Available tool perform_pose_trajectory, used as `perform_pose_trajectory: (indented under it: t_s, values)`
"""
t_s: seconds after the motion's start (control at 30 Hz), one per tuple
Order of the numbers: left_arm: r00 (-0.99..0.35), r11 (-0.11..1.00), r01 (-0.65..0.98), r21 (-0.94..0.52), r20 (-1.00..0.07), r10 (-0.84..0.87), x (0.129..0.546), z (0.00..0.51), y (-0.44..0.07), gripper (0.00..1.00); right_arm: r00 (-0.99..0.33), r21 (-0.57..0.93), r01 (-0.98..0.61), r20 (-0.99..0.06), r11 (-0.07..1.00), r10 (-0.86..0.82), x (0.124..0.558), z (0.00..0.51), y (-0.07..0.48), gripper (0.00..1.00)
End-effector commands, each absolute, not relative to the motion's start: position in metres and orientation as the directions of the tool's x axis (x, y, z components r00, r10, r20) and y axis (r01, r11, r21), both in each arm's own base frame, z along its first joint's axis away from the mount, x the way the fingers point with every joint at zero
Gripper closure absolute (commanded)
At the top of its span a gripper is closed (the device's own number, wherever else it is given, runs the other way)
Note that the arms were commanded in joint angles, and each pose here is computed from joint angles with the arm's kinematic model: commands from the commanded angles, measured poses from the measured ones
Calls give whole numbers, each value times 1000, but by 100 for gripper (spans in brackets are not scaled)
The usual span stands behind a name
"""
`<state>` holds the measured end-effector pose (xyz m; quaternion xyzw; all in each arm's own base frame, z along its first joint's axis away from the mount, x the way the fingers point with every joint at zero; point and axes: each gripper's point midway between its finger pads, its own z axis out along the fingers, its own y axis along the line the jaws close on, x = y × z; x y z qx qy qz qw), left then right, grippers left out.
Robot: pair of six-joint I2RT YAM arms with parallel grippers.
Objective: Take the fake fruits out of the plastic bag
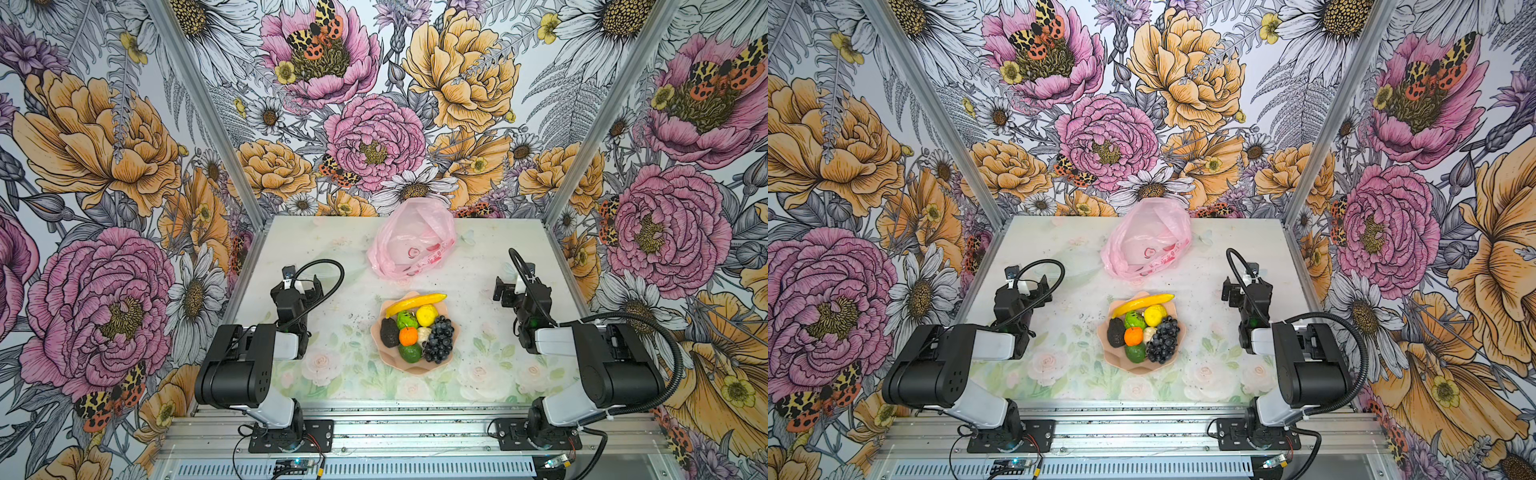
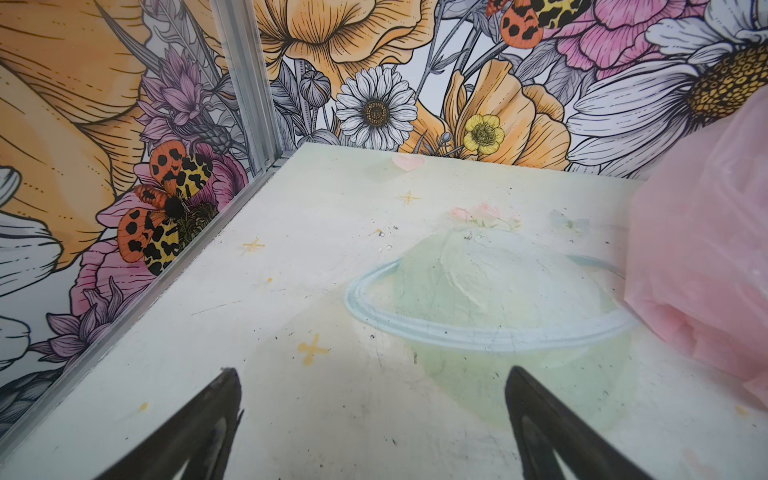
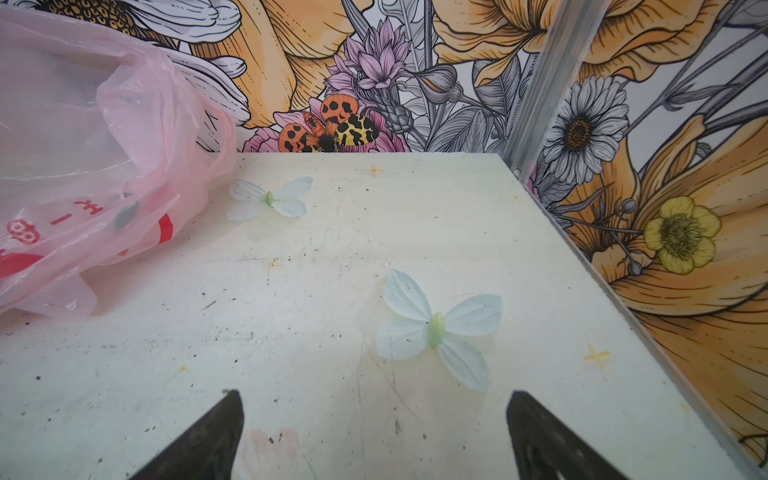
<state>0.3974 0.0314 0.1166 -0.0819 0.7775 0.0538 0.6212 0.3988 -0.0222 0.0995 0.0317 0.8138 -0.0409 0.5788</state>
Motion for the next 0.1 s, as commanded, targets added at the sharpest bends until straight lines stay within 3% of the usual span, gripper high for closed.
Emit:
perform_pose_trajectory:
  t_s: [0.0,0.07]
  values:
    - [-166,983,-176,-48,-983,-78,402,130,29,1,-290,-21,111,-957,994,12,403,110,-24,0]
    - [-166,983,-176,-47,-983,-76,402,130,30,1,-286,-25,113,-958,993,9,402,111,-24,1]
